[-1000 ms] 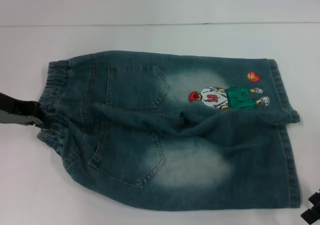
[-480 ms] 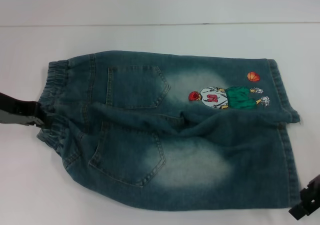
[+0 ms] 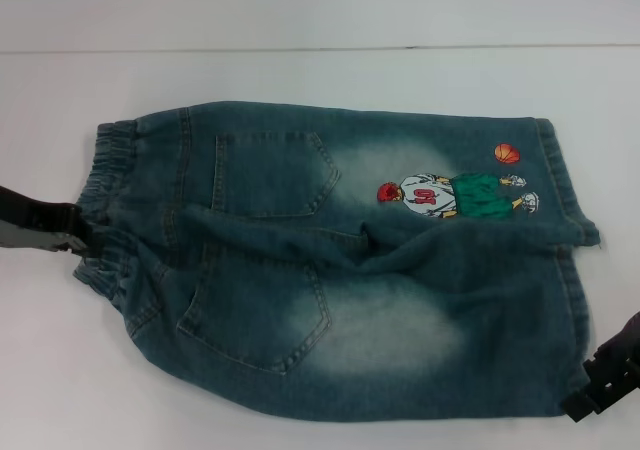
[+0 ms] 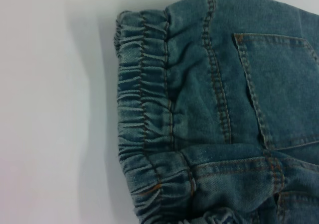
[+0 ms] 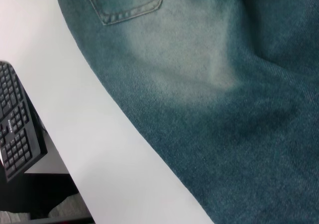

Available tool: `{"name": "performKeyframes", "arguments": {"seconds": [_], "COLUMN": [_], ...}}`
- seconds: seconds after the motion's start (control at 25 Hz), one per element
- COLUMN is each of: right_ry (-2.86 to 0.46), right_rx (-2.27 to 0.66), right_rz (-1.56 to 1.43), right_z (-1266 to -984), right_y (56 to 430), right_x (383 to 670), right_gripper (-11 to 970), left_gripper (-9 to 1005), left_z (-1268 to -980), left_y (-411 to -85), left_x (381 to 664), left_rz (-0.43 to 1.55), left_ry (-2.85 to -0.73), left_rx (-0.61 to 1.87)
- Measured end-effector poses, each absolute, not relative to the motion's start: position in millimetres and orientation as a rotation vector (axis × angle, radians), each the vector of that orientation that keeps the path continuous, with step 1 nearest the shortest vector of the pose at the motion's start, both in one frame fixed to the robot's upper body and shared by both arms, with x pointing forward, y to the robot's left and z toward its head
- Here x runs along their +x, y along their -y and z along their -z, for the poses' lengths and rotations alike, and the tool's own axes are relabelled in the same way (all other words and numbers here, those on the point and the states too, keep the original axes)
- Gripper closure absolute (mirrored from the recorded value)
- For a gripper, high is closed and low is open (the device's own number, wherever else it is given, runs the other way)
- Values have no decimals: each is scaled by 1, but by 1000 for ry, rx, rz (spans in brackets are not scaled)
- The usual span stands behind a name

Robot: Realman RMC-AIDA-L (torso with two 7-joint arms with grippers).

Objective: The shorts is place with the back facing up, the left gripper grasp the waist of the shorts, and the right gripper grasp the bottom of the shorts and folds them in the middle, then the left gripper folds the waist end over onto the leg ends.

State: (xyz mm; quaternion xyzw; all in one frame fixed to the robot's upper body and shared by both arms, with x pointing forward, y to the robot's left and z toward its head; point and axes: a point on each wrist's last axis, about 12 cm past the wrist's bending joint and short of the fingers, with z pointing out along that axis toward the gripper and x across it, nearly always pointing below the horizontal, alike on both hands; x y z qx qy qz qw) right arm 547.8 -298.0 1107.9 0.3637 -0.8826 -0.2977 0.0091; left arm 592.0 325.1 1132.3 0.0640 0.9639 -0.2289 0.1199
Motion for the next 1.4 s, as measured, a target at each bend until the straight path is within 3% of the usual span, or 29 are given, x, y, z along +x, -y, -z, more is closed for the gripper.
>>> {"name": "performKeyframes", "arguments": {"seconds": [0.24,0.56,1.0,1.4], "right_ry": [2753,2768,2807,3196], "right_rx": [1178,1177,1174,966], "right_rz": [931,920,950,1271], "right_z": [-1108,-1108,-1106,-1113], "right_y": [297,298,299,349], "right_x": [548,550,552,550], "right_gripper": [355,570,957,956], "left_gripper": [899,893,883,875], "left_z": [-1133,-1134,-1135,-1142], "left_y": [-325,-326,-327,-343], "left_x": [593,594,593,595], "left_rz": [667,661,673,755], "left_ry": [-2815,-2813,-2809,-2708], "left_rx": [188,188,180,12]}}
